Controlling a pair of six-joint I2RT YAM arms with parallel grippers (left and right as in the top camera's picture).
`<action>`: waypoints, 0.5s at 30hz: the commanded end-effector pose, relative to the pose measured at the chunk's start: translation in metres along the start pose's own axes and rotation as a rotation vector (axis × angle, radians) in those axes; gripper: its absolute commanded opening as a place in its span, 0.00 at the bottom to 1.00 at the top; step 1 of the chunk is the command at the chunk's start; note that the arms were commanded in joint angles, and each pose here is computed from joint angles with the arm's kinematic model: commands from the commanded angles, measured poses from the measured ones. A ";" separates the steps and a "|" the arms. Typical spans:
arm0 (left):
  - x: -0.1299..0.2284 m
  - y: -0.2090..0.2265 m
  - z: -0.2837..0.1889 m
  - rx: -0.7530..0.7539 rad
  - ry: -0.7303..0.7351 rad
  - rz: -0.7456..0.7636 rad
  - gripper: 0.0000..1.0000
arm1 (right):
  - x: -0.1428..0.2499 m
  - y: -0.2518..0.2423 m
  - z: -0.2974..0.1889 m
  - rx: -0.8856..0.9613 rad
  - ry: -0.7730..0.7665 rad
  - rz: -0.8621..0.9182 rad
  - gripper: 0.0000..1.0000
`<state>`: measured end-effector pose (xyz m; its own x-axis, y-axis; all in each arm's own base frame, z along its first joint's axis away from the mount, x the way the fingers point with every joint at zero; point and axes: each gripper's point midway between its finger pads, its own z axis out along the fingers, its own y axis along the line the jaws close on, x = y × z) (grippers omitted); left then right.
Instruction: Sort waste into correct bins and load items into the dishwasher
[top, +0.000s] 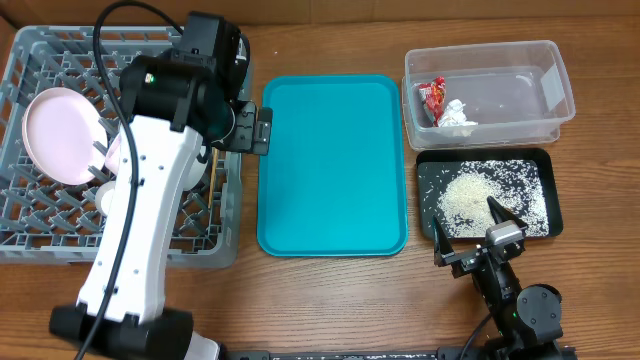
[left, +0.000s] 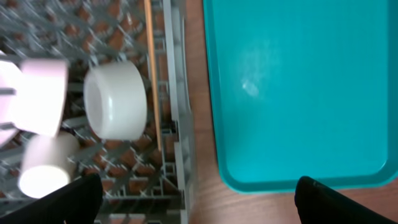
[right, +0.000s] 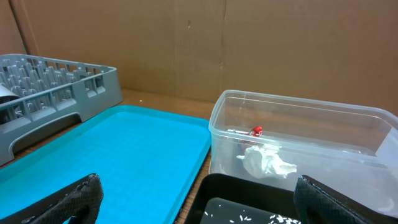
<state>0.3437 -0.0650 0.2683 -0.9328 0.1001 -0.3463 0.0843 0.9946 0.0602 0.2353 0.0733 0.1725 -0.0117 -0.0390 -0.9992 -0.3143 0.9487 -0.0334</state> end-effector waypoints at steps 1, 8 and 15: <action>-0.010 0.017 -0.053 -0.071 -0.208 0.008 1.00 | 0.003 -0.001 0.000 0.006 0.001 -0.001 1.00; -0.036 0.034 -0.118 -0.072 -0.683 -0.027 1.00 | 0.003 -0.001 0.000 0.006 0.001 -0.001 1.00; 0.018 0.066 -0.106 -0.042 -0.787 -0.126 1.00 | 0.003 -0.001 0.000 0.006 0.001 -0.001 1.00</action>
<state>0.3126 -0.0097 0.3918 -0.4038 0.0037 -0.9148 -0.0513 0.9983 0.0267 0.2353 0.0733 0.1717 -0.0150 -0.0399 -0.9991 -0.3144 0.9487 -0.0332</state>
